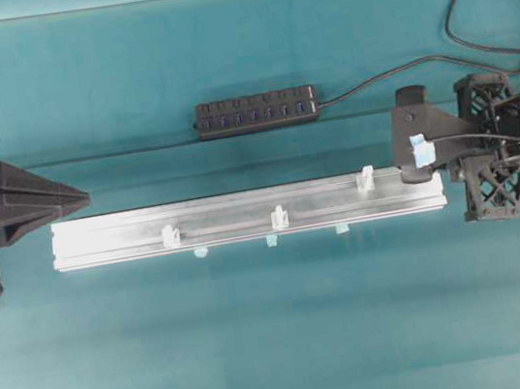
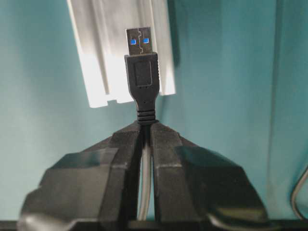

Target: Pass the USB cable through three rings with both arms.

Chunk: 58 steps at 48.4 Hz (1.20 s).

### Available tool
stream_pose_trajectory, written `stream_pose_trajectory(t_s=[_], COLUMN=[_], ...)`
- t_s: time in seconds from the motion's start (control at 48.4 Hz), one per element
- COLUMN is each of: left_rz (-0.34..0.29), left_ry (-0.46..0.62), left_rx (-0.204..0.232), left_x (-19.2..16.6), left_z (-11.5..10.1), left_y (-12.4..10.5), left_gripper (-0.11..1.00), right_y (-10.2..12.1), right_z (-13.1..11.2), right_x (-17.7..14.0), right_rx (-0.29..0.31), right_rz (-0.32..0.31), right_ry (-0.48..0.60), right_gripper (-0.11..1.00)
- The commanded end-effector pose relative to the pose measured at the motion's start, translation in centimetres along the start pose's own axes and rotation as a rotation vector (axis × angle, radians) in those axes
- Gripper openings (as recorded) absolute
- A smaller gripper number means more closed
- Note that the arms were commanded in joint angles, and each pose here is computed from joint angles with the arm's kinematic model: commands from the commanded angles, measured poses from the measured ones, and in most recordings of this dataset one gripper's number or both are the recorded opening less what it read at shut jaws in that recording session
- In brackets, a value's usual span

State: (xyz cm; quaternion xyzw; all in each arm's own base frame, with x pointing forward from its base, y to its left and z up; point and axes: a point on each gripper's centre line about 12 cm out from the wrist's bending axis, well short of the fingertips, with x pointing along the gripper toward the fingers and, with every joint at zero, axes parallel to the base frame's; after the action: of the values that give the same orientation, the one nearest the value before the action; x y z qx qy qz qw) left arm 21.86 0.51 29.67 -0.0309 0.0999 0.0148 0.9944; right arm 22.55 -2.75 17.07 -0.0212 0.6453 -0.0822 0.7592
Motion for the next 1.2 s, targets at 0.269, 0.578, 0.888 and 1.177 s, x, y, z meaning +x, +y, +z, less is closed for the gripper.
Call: stream_pose_trajectory(t_s=[0.269, 0.578, 0.888, 1.177], left_rz=[0.0, 0.0, 0.0, 0.0], left_ry=[-0.02, -0.022, -0.023, -0.023], left_rx=[-0.002, -0.003, -0.005, -0.006], left_x=[0.1, 0.1, 0.1, 0.1], left_z=[0.8, 0.8, 0.9, 0.9], left_y=[0.0, 0.0, 0.0, 0.0], left_gripper=[0.03, 0.03, 0.03, 0.03], right_y=[-1.2, -0.9, -0.5, -0.3], right_z=[0.2, 1.3, 2.0, 2.6], right_x=[1.1, 3.1, 3.5, 3.4], right_rx=[-0.008, -0.029, -0.043, -0.048], right_rz=[-0.041, -0.025, -0.017, -0.007], right_ry=[-0.061, -0.1, -0.124, -0.181], right_gripper=[-0.08, -0.08, -0.08, -0.08])
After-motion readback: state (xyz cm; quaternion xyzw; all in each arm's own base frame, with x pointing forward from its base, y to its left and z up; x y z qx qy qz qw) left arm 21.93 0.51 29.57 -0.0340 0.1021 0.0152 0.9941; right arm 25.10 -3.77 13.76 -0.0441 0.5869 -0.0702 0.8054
